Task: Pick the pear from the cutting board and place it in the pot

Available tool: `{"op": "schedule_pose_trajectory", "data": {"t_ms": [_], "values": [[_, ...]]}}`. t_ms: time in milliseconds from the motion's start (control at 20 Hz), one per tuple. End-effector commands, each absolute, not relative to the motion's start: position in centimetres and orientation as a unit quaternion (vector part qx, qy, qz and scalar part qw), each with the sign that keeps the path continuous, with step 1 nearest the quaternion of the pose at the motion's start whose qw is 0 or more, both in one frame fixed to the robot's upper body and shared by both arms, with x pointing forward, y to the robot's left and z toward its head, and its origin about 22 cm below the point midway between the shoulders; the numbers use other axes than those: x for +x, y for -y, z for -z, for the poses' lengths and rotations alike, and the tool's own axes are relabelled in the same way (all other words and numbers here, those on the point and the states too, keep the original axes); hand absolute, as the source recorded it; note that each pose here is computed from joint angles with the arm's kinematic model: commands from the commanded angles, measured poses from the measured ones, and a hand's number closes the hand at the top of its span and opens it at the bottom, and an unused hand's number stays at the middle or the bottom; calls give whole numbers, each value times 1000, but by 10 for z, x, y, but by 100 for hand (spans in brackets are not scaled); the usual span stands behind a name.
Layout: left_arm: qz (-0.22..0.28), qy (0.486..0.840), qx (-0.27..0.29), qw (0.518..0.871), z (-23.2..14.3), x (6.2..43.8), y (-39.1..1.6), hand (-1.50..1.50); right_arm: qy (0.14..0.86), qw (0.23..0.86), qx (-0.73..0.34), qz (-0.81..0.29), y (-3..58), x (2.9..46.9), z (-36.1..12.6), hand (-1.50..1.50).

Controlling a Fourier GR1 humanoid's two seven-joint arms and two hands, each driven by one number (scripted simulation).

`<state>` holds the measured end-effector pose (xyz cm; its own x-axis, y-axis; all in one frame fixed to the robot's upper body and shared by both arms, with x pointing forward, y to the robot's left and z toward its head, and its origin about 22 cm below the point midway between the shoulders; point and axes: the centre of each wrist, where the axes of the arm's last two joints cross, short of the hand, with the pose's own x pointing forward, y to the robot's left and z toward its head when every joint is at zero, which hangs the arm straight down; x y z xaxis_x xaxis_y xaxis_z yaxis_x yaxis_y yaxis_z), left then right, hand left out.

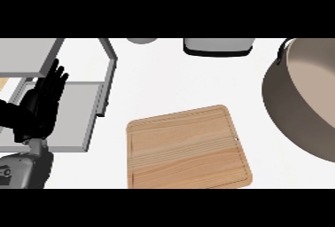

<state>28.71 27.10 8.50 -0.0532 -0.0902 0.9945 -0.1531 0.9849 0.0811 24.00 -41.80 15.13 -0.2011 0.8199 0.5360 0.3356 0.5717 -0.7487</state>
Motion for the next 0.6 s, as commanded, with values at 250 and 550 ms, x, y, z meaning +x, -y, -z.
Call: {"op": "schedule_pose_trajectory", "data": {"t_ms": [250, 550], "values": [[-24, 723, 72, 686, -86, 287, -278, 0, 684, 479, -467, -291, 449, 307, -98, 150], [-17, 723, 74, 686, -94, 295, -271, 0, 664, 550, -423, -280, 444, 314, -67, 150]]}}
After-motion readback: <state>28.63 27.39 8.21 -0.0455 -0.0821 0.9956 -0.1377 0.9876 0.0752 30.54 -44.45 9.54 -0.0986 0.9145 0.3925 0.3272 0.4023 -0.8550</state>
